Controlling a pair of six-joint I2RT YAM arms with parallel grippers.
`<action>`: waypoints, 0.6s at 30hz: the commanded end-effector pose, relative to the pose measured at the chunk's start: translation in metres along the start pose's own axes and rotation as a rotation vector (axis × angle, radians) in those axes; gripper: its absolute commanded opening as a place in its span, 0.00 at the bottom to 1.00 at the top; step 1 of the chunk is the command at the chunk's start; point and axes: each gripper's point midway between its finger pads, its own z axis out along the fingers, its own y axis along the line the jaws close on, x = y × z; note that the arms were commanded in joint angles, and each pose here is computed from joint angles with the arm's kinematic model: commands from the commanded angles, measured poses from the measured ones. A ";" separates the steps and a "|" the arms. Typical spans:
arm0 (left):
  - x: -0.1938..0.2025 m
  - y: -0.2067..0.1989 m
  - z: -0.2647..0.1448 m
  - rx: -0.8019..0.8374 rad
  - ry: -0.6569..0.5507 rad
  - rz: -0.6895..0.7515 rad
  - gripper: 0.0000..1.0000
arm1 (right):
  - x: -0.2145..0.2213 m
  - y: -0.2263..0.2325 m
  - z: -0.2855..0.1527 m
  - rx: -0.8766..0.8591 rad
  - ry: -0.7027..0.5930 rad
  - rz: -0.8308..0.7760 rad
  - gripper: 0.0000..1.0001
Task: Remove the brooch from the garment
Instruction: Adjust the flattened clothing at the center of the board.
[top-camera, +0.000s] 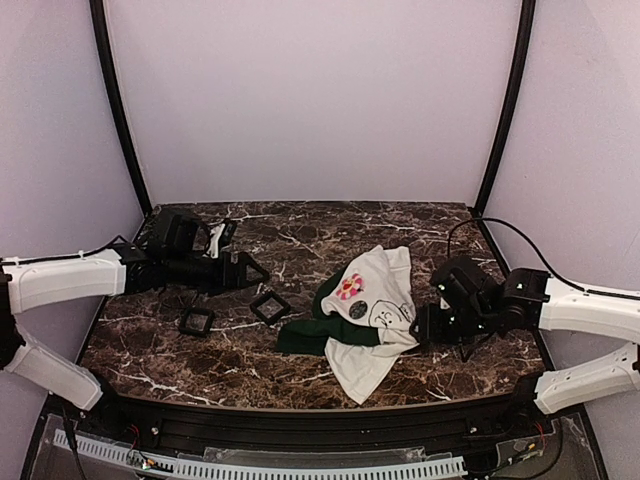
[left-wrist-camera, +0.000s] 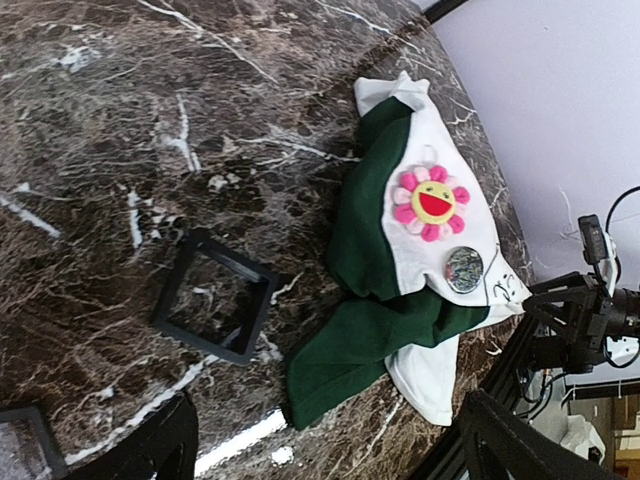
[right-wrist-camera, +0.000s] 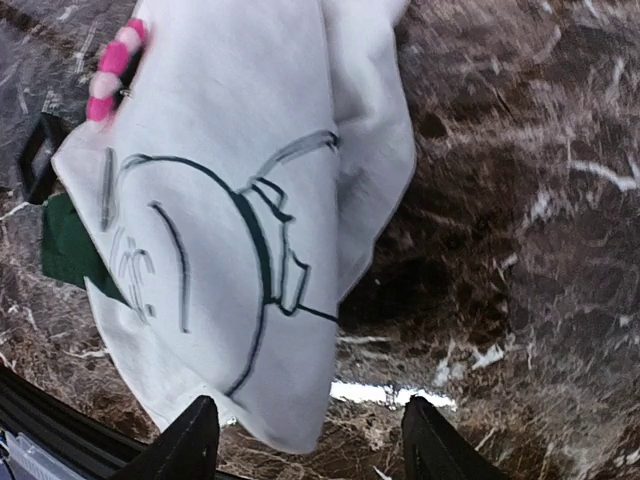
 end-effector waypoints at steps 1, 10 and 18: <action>-0.014 -0.039 0.024 0.097 -0.029 0.040 0.91 | -0.055 0.037 -0.030 -0.080 -0.163 -0.028 0.71; 0.017 -0.077 0.108 0.203 0.108 0.002 0.89 | -0.105 0.066 0.004 -0.206 -0.225 -0.021 0.79; 0.032 -0.064 0.142 0.130 0.168 -0.040 0.87 | -0.118 0.070 0.040 -0.238 -0.205 -0.045 0.71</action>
